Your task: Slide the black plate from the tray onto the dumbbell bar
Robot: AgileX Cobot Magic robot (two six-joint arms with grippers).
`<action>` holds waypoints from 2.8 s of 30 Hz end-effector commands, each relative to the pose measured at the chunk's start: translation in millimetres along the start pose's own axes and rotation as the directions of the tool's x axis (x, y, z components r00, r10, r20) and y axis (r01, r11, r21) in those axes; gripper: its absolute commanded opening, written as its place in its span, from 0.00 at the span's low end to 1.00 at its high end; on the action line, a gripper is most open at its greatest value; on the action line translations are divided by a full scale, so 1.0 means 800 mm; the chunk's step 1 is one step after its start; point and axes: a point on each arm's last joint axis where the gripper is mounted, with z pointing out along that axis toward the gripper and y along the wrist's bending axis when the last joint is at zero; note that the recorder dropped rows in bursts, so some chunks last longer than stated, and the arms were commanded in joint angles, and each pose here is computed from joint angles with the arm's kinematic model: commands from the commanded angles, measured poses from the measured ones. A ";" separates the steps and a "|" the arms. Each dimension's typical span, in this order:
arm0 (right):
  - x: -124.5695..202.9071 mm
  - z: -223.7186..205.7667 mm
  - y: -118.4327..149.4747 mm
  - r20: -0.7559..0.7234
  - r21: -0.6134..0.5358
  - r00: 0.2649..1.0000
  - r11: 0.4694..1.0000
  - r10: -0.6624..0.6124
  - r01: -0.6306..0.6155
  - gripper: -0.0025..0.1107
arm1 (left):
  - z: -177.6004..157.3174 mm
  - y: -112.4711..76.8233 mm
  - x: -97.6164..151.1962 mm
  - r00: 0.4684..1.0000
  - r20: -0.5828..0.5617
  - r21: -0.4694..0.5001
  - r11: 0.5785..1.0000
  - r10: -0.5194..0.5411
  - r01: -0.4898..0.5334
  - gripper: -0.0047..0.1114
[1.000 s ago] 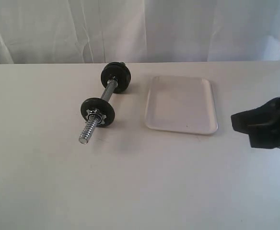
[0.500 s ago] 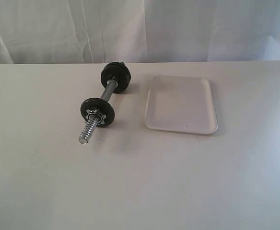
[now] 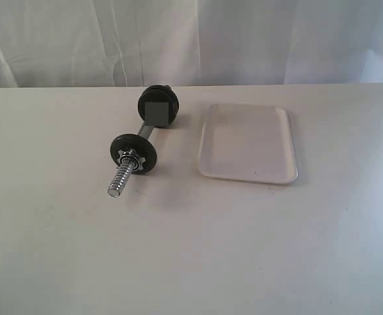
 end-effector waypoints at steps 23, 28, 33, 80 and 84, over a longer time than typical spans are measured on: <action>0.104 0.025 -0.018 -0.260 0.073 0.858 0.877 -0.443 0.475 0.02 | 0.000 0.000 0.000 1.000 0.005 0.005 1.000 0.002 -0.002 0.04; 0.104 0.025 -0.019 -0.266 0.080 0.855 0.873 -0.446 0.480 0.02 | 0.000 0.000 0.000 1.000 0.005 0.005 1.000 0.002 -0.002 0.04; 0.104 0.025 -0.019 -0.271 0.088 0.855 0.873 -0.443 0.480 0.02 | 0.000 0.000 0.000 1.000 0.005 0.005 1.000 0.002 -0.002 0.04; 0.107 0.021 -0.027 -0.190 0.354 0.971 0.932 0.148 -0.073 0.02 | 0.000 -0.001 0.001 1.000 0.004 0.014 1.000 0.005 -0.005 0.04; 0.107 0.021 -0.027 -0.189 0.354 0.970 0.932 0.150 -0.075 0.02 | 0.000 -0.001 0.001 1.000 0.003 0.015 1.000 0.006 -0.006 0.04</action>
